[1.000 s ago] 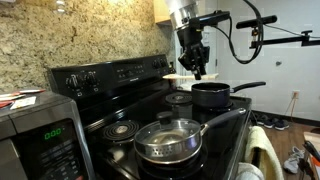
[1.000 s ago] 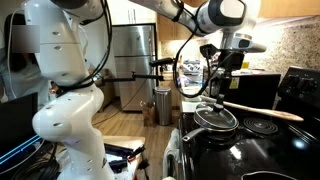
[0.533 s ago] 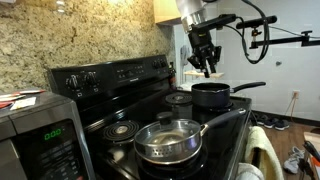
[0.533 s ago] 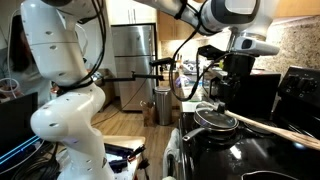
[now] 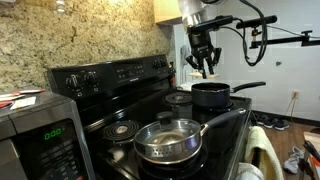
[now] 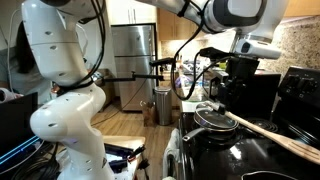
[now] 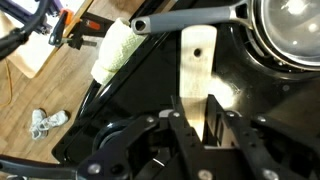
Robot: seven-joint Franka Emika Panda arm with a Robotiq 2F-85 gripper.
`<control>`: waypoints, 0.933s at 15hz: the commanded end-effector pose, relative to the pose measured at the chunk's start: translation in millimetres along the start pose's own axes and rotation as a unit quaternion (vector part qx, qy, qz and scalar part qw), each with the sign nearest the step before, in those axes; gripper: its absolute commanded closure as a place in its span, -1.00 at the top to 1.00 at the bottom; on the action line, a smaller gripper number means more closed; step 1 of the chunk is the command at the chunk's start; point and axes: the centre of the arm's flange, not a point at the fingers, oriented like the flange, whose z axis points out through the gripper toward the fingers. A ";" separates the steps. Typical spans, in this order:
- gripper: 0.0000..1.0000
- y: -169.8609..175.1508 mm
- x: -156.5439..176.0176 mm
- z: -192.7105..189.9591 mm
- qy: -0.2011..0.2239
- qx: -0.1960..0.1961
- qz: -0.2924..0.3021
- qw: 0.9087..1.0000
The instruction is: Pick up the wooden spatula from the left side of the counter and put it inside the pot on the right side of the stove
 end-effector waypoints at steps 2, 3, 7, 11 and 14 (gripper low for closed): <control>-0.86 12.6 23.7 7.8 -0.052 0.061 0.094 0.992; -0.86 15.5 29.2 9.2 -0.067 0.073 0.109 0.989; -0.86 27.0 47.9 21.6 -0.124 0.113 0.162 0.972; -0.86 53.7 71.6 34.1 -0.179 0.162 0.207 0.948; -0.86 77.2 93.0 44.3 -0.194 0.179 0.237 0.935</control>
